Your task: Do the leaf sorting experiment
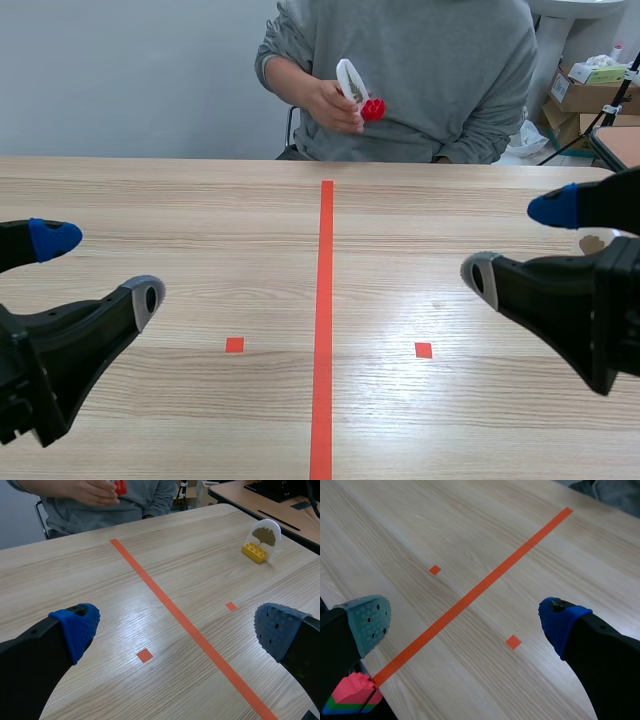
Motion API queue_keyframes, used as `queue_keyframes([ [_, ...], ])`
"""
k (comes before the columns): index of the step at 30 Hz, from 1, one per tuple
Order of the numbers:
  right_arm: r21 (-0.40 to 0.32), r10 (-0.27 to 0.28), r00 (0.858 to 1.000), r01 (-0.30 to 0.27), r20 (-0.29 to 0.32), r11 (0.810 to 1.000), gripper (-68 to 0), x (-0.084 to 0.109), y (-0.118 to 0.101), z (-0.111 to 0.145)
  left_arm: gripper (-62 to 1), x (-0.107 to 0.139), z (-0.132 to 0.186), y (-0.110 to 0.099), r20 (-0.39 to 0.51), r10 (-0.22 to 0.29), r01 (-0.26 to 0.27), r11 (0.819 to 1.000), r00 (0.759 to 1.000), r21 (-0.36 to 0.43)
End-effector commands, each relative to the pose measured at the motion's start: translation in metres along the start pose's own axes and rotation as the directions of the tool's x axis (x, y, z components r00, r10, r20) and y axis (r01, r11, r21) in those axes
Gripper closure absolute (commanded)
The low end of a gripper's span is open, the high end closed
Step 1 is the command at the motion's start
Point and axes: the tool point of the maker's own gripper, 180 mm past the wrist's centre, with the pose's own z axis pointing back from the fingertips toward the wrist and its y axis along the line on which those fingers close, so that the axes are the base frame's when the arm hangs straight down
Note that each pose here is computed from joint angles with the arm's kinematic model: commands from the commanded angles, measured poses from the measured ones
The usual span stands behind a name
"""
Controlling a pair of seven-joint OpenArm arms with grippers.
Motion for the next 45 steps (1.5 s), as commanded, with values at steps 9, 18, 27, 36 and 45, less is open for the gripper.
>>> queue_keyframes([
  [9, -0.002, -0.006, 1.000, 0.006, -0.008, 1.000, -60.8, -0.0049, 0.0014, 0.0013, -62.3, 0.0054, 0.0002, -0.0030, 0.025, 0.011, -0.011, 1.000, 1.000, -0.002],
  [18, -0.002, -0.007, 1.000, 0.007, -0.009, 1.000, -60.8, -0.0055, 0.0011, 0.0014, -62.3, 0.0054, 0.0002, -0.0029, 0.025, 0.011, -0.011, 1.000, 1.000, -0.002],
  [27, -0.002, -0.007, 1.000, 0.007, -0.008, 1.000, -60.8, -0.0052, 0.0011, 0.0014, -62.3, 0.0054, 0.0002, -0.0029, 0.025, 0.011, -0.011, 1.000, 1.000, -0.002],
  [36, -0.002, -0.007, 1.000, 0.007, -0.001, 1.000, -60.8, -0.0039, 0.0011, 0.0014, -62.3, 0.0054, 0.0002, -0.0029, 0.025, 0.011, -0.011, 1.000, 1.000, -0.001],
  [45, -0.002, -0.007, 1.000, 0.007, 0.000, 1.000, -60.8, -0.0038, 0.0011, 0.0014, -62.3, 0.0054, 0.0002, -0.0029, 0.025, 0.011, -0.011, 1.000, 1.000, -0.001],
])
